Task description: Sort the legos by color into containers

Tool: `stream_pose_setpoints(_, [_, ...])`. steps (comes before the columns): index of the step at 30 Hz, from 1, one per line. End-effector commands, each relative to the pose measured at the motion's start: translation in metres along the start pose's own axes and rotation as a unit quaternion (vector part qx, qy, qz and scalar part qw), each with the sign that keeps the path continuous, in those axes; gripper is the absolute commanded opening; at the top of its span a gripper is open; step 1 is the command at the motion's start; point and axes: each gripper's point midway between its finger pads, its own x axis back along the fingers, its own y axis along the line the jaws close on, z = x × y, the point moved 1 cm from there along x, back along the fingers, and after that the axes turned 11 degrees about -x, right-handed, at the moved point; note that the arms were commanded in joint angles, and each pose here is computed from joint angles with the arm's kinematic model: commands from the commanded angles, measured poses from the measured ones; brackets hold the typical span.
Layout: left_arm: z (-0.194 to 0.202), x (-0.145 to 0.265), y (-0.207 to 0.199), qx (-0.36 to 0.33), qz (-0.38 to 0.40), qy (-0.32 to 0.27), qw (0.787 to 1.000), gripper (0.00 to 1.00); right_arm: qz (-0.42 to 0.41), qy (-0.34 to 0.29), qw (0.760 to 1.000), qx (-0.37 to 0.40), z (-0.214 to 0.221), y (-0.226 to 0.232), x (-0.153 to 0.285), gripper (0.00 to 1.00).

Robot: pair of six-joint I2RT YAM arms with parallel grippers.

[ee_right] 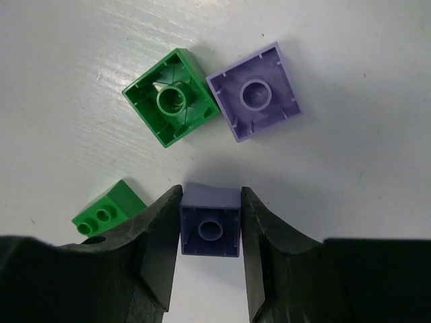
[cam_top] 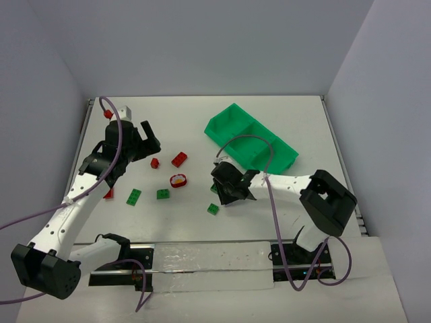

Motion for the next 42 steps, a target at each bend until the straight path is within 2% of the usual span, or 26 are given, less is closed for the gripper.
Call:
stream_pose_setpoints(1, [-0.016,0.002,-0.005,-0.003,0.005,-0.018,1.000,0.99,-0.007,-0.040,0.999,-0.011,-0.015,0.002,0.019,0.37])
stream_pose_setpoints(7, [-0.010,0.001,-0.006,0.001,0.006,-0.013,1.000,0.99,-0.016,-0.096,0.995,-0.031,-0.052,-0.001,0.062,0.35])
stream_pose_setpoints(13, [-0.013,0.004,-0.005,0.004,0.006,-0.021,1.000,0.99,0.004,-0.182,0.978,-0.099,-0.104,-0.052,0.102,0.37])
stream_pose_setpoints(15, [-0.016,0.005,-0.009,0.001,0.014,-0.022,1.000,0.99,0.035,-0.194,0.972,-0.132,-0.117,-0.083,0.103,0.37])
stream_pose_setpoints(16, [-0.014,0.004,-0.008,0.000,0.013,-0.018,1.000,0.99,0.037,-0.193,0.972,-0.130,-0.117,-0.085,0.103,0.37])
stream_pose_setpoints(17, [-0.017,0.005,-0.007,0.000,0.007,-0.019,1.000,0.99,0.064,-0.195,0.966,-0.159,-0.123,-0.110,0.101,0.39])
stream_pose_setpoints(25, [-0.008,0.000,-0.004,-0.003,-0.002,-0.010,1.000,0.99,0.140,-0.189,0.951,-0.202,-0.135,-0.159,0.078,0.43])
stream_pose_setpoints(26, [-0.006,0.000,-0.003,-0.004,-0.003,-0.008,1.000,0.99,0.154,-0.192,0.946,-0.213,-0.136,-0.167,0.075,0.51])
stream_pose_setpoints(28, [-0.007,0.000,-0.002,-0.004,-0.004,-0.009,1.000,0.99,0.163,-0.199,0.941,-0.220,-0.138,-0.171,0.074,0.75])
stream_pose_setpoints(29, [-0.007,0.001,-0.002,-0.004,-0.004,-0.010,1.000,0.99,0.166,-0.205,0.939,-0.220,-0.140,-0.173,0.075,0.85])
stream_pose_setpoints(30, [-0.008,0.001,-0.002,-0.004,-0.005,-0.011,1.000,0.99,0.166,-0.210,0.938,-0.219,-0.143,-0.173,0.077,0.91])
stream_pose_setpoints(32, [-0.008,0.001,-0.001,-0.006,-0.007,-0.012,1.000,0.99,0.162,-0.219,0.937,-0.217,-0.148,-0.171,0.082,0.95])
stream_pose_setpoints(36, [-0.007,-0.001,-0.002,-0.005,-0.008,-0.009,1.000,0.99,0.135,-0.246,0.940,-0.192,-0.156,-0.156,0.104,0.93])
stream_pose_setpoints(39, [-0.006,-0.003,-0.002,-0.004,-0.007,-0.008,1.000,0.99,0.097,-0.254,0.951,-0.149,-0.155,-0.127,0.113,0.90])
stream_pose_setpoints(42, [-0.005,-0.005,-0.003,-0.002,-0.008,-0.007,1.000,0.99,0.035,-0.229,0.972,-0.047,-0.134,-0.064,0.109,0.85])
